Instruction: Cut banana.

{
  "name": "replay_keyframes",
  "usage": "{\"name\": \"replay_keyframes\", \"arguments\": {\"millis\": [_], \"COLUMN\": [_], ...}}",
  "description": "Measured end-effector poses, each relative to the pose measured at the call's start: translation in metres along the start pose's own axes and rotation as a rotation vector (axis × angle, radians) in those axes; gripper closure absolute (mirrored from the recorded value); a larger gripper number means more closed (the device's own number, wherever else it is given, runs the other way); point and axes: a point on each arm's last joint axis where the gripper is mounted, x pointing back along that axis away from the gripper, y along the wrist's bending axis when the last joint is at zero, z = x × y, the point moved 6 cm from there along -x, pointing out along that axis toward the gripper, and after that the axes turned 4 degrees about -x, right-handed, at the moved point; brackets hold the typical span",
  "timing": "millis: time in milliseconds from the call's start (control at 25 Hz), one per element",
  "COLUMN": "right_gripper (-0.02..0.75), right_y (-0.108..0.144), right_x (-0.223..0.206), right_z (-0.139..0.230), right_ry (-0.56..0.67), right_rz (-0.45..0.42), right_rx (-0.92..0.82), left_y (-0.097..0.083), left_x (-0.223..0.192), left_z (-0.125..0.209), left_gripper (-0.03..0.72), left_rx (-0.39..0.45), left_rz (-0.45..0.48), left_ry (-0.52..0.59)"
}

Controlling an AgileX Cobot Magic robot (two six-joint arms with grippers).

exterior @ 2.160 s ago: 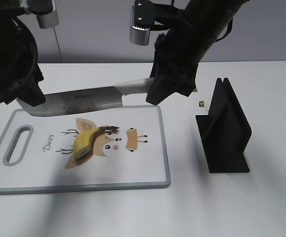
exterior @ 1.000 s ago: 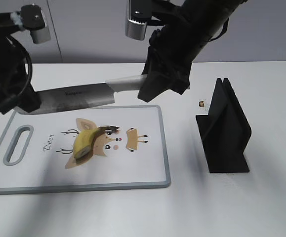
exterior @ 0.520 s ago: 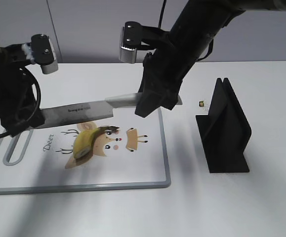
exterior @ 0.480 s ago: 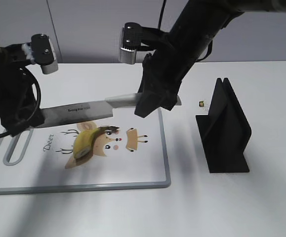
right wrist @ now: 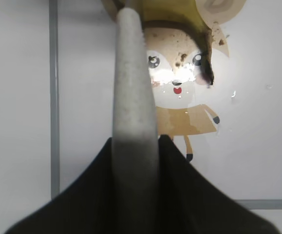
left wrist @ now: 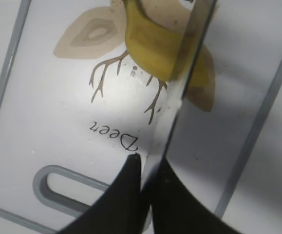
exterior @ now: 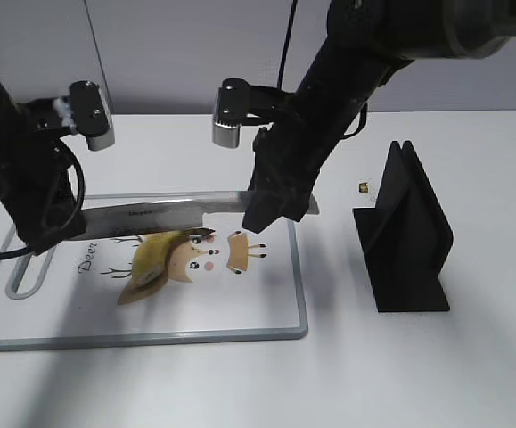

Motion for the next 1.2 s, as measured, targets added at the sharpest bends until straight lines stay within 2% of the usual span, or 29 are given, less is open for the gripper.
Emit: {"name": "replay_keyframes", "arguments": {"millis": [440,1200], "right_gripper": [0.556,0.551], "right_y": [-0.005,-0.009], "right_x": [-0.017,-0.042], "right_z": [0.007,0.02], "right_ry": [0.024,0.061], "right_rz": [-0.001,-0.027], "right_rx": [0.001,-0.016], "left_y": [-0.006,-0.008], "left_x": [-0.021,-0.032], "left_z": [0.01,0.012], "left_gripper": [0.655,0.655], "left_rx": [0.053,0.075], "left_rz": [-0.017,0.005], "left_ry": [-0.004,0.0]}}
